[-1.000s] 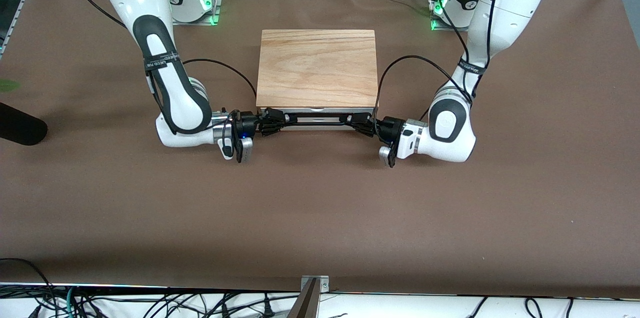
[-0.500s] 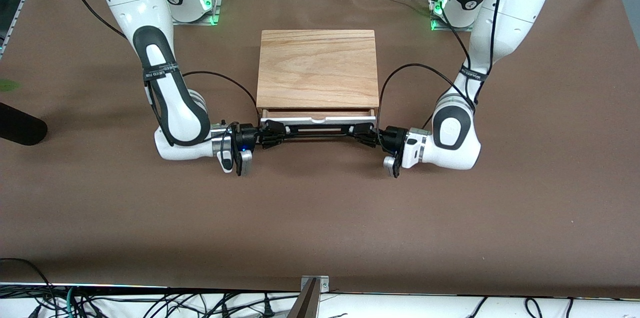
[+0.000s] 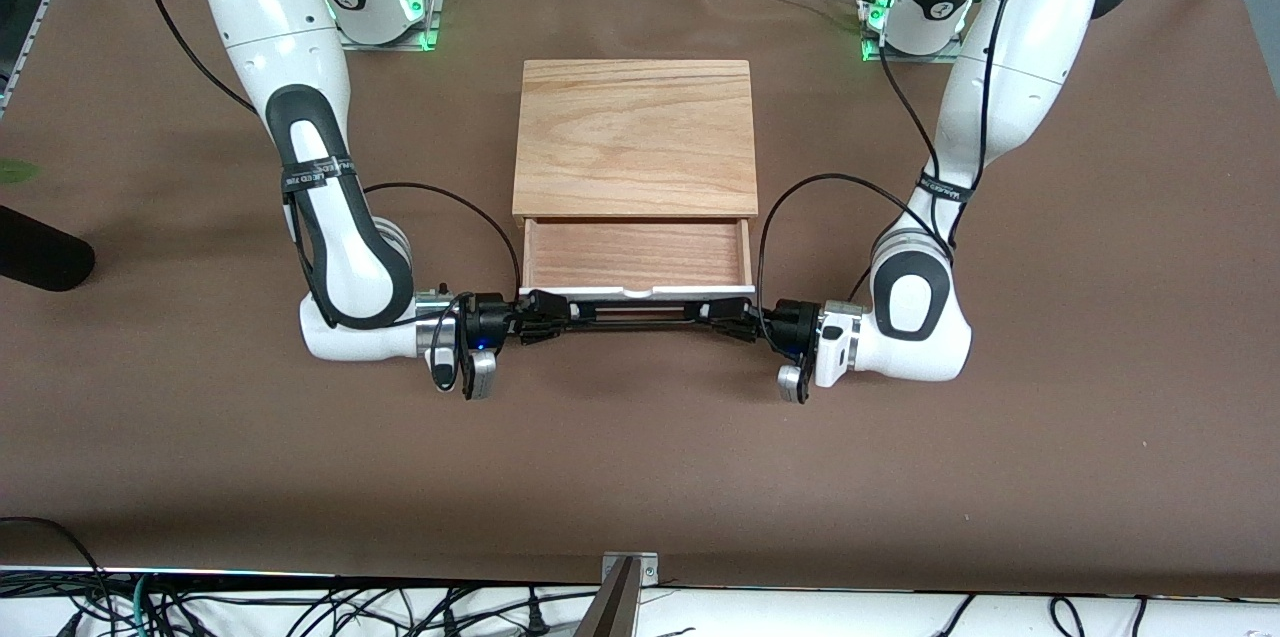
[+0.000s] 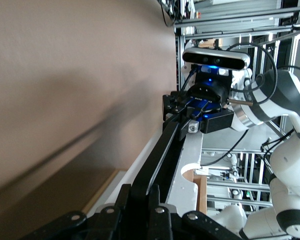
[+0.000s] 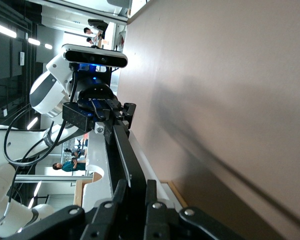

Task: Pull top drawer with both arms simultaneously
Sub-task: 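Pull the handle outward with both grippers, sliding the drawer open, then open both grippers and release the drawer handle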

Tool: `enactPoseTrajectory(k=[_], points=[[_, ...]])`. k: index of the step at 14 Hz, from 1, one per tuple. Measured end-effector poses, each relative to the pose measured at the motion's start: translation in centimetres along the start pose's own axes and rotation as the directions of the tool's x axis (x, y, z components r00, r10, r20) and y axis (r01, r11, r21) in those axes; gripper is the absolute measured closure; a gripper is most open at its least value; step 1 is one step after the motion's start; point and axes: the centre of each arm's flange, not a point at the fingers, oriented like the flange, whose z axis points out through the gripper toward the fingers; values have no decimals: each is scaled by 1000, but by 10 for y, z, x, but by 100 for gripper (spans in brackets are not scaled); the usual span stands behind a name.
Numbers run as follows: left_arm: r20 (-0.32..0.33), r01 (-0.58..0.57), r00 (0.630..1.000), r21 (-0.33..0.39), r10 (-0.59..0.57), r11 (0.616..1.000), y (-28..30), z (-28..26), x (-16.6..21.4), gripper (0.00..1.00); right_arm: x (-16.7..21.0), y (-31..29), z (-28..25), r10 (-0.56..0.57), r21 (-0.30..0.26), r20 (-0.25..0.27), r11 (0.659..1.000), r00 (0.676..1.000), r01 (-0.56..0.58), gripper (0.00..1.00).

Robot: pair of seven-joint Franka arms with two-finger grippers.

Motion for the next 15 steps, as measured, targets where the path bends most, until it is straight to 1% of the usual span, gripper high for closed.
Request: enactPoseTrajectory(k=[2, 4, 6, 9, 13, 14, 15], points=[[-15, -2, 1000, 0, 2, 1000, -2, -3, 11, 82, 10, 2, -1, 5, -3, -24, 1000, 1000, -5, 82], [-26, -3, 1000, -2, 3, 1000, -5, -5, 21, 82, 16, 7, -1, 13, 7, -56, 1000, 998, -13, 82], [-36, -1, 999, -1, 1, 1000, -8, -5, 27, 82, 19, 10, -2, 20, 10, -73, 1000, 997, -19, 82], [-54, -5, 999, 9, 6, 1000, -7, -4, 33, 82, 22, 12, -5, 26, 8, -89, 1000, 996, -25, 82], [-57, -2, 998, 9, 2, 1000, -8, -3, 35, 82, 22, 14, -5, 30, 6, -95, 1000, 995, -29, 82], [-62, 6, 998, 12, -6, 1000, -9, -3, 36, 82, 23, 14, -5, 27, 6, -97, 1000, 995, -26, 77], [-64, 13, 998, 13, -13, 1000, -11, -3, 36, 82, 24, 12, -6, 23, 6, -99, 1000, 995, -23, 68]])
